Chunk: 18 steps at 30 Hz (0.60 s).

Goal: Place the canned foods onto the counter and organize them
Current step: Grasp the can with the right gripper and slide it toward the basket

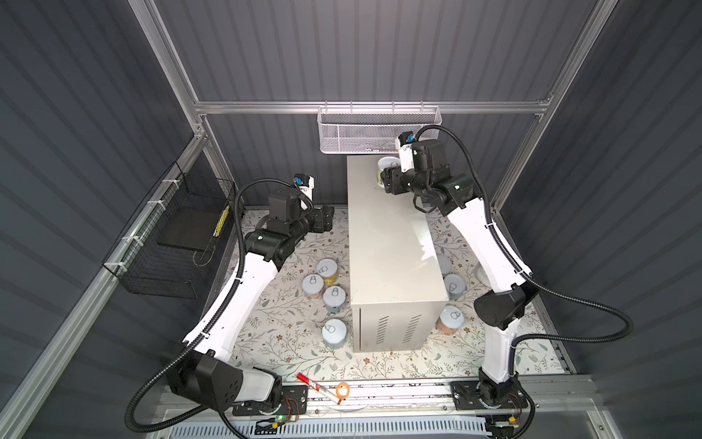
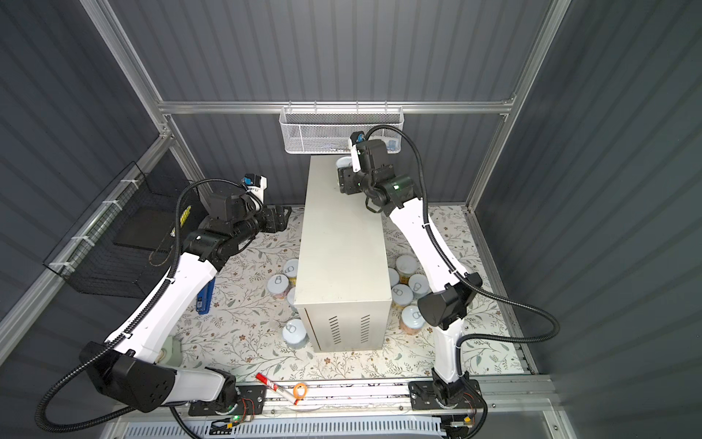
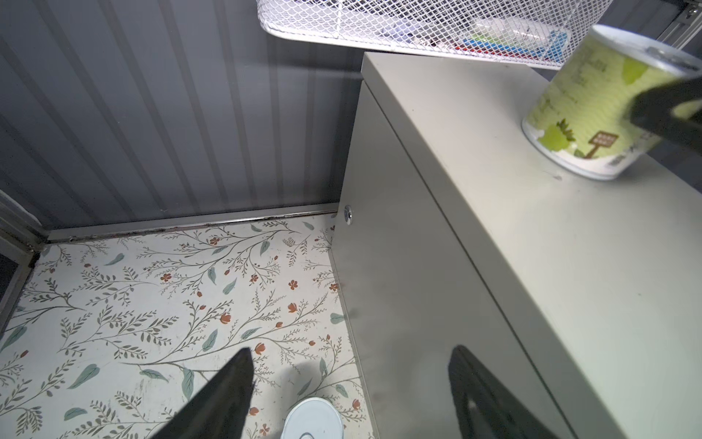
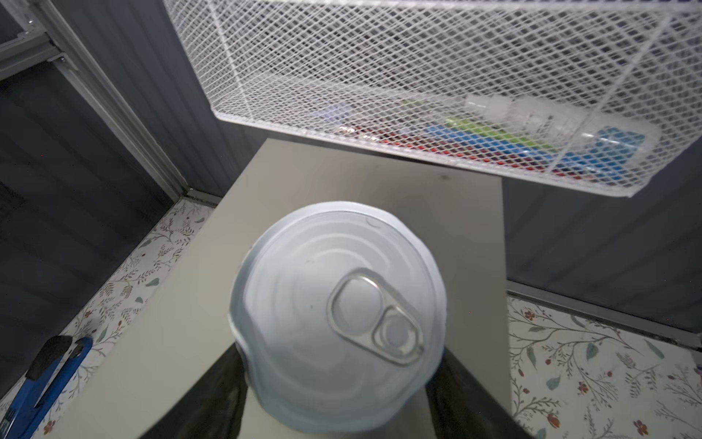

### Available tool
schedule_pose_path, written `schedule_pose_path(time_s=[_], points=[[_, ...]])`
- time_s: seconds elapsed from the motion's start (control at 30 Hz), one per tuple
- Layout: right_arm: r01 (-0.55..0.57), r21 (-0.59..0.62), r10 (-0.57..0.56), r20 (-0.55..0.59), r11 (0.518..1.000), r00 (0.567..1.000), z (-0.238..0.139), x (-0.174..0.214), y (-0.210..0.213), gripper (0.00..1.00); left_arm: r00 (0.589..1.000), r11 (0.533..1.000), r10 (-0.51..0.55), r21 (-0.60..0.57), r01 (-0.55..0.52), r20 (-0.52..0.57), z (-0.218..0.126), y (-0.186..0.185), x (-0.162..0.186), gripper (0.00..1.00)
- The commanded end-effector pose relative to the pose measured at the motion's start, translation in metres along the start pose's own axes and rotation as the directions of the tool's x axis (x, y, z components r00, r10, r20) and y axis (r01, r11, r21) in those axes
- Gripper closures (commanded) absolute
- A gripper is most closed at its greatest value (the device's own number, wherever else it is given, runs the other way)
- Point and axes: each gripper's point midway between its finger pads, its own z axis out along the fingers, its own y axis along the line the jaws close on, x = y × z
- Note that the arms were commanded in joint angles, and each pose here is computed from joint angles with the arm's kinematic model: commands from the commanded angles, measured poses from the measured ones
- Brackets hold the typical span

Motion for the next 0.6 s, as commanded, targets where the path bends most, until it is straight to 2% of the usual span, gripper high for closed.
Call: schedule_pose_path(time_s=[0.0,0.1,0.33,0.57], points=[[-0.026,-0.024,0.027,0.038,0.999,0.999,0.004,-0.016,-0.012,0.28,1.0,1.0,-0.01,0.008,0.01,-0.015,0.009,0.002,0.007,0.19],[-0.058,-0.02,0.059,0.06,0.998,0.996,0.012,-0.022,-0.027,0.29,1.0,1.0,-0.012,0.008,0.012,-0.023,0.013,0.003,0.009,0.18],[-0.077,-0.079,0.083,0.074,0.994,0.994,0.029,-0.023,-0.03,0.3,0.999,1.0,-0.02,0.019,0.02,-0.038,0.022,0.002,0.013,0.19],[-0.127,-0.048,0.13,0.076,0.991,0.989,0.05,-0.016,-0.042,0.31,0.998,1.0,-0.017,0.012,0.018,-0.054,0.031,0.006,0.018,0.19]])
